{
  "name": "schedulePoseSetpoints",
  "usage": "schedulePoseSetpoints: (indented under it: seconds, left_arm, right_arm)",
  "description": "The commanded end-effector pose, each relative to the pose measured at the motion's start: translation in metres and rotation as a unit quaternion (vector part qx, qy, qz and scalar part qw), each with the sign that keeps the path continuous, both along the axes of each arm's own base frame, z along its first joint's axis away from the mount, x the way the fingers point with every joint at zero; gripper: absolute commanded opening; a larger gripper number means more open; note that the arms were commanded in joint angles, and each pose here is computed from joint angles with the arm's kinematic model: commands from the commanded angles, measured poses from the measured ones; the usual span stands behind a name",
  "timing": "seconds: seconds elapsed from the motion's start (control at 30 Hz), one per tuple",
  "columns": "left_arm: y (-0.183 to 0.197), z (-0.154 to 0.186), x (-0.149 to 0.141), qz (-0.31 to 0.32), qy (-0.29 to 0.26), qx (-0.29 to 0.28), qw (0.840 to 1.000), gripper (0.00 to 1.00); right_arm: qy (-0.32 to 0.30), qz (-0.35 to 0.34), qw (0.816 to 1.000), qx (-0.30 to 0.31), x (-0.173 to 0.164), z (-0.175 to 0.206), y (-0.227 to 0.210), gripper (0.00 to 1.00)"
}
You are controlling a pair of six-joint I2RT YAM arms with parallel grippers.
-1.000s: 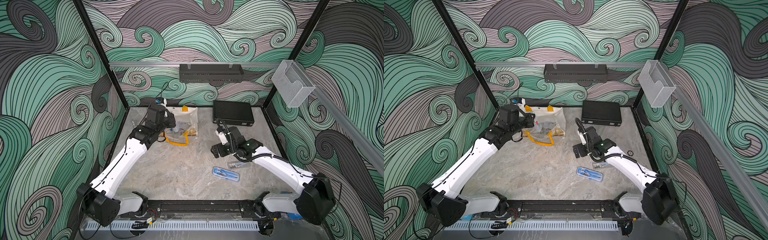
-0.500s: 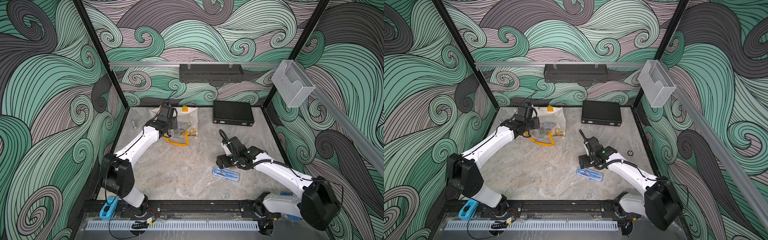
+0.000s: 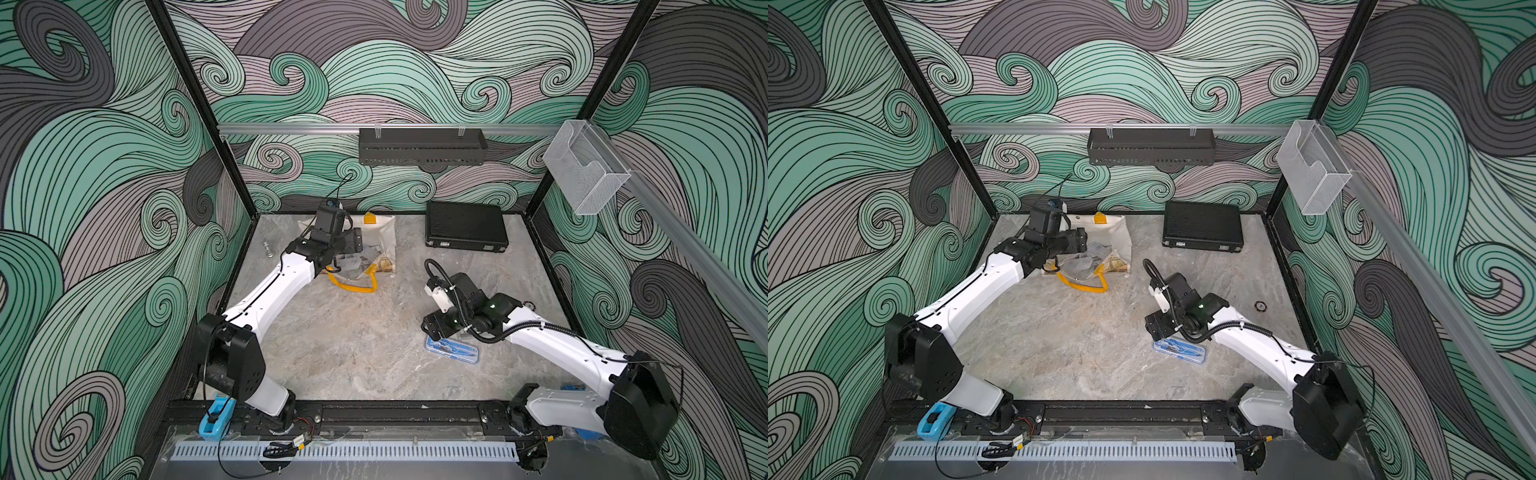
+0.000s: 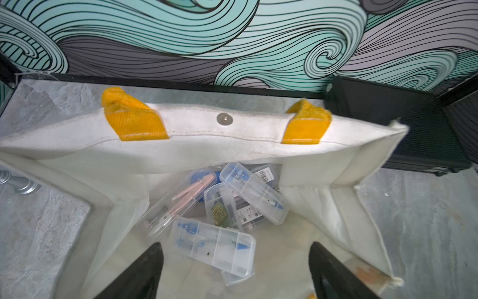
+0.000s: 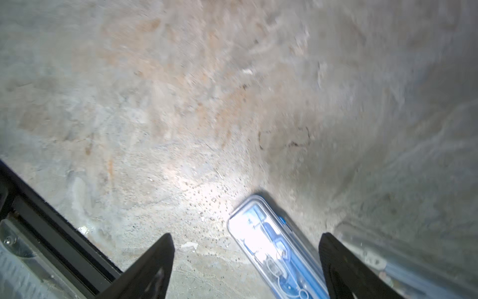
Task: Put the compass set into the canvas bag
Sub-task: Place the compass set in the canvas bag, then pick up the compass set at the center of the board.
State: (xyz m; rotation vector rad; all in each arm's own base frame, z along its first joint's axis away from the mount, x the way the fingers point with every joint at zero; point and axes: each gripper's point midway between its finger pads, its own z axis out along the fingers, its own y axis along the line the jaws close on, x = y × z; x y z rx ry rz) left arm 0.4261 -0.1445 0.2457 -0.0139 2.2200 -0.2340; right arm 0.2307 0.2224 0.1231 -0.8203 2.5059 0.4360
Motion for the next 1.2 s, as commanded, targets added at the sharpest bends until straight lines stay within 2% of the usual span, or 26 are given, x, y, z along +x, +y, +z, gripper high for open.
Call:
schedulePoseSetpoints:
  seconds: [0.0, 0.03, 0.13, 0.2, 0.4, 0.67, 0.83, 1.17]
  left_arm:
    - [-0.011, 0.029, -0.013, -0.039, -0.030, -0.042, 0.998, 0.92]
    - [-0.011, 0.041, -0.023, -0.045, -0.041, -0.054, 0.997, 0.92]
    - [-0.009, 0.043, -0.044, -0.048, -0.038, -0.083, 0.995, 0.92]
    - [-0.009, 0.042, -0.059, -0.054, -0.038, -0.104, 0.992, 0.92]
    - [0.003, 0.040, -0.101, -0.049, -0.058, -0.144, 0.987, 0.92]
    - [0.023, 0.028, -0.126, -0.026, -0.075, -0.143, 0.987, 0.93]
    - [0.029, 0.023, -0.128, -0.017, -0.074, -0.128, 0.989, 0.93]
    - [0.029, 0.018, -0.126, -0.015, -0.075, -0.128, 0.989, 0.94]
  right_arm:
    - [-0.067, 0.108, 0.992, 0.002, 0.011, 0.029, 0.024, 0.88]
    - [-0.063, 0.135, 0.989, -0.010, 0.008, 0.029, 0.025, 0.88]
    - [-0.039, 0.212, 0.975, -0.049, -0.006, 0.023, 0.022, 0.89]
    - [-0.037, 0.238, 0.967, -0.080, -0.009, 0.015, 0.014, 0.90]
    - [-0.029, 0.343, 0.928, -0.147, -0.030, 0.002, -0.011, 0.91]
    - [0.069, 0.415, 0.892, -0.165, -0.074, -0.026, -0.036, 0.89]
    - [0.092, 0.417, 0.888, -0.171, -0.075, -0.047, -0.036, 0.86]
    - [0.075, 0.387, 0.899, -0.193, -0.049, -0.078, -0.027, 0.83]
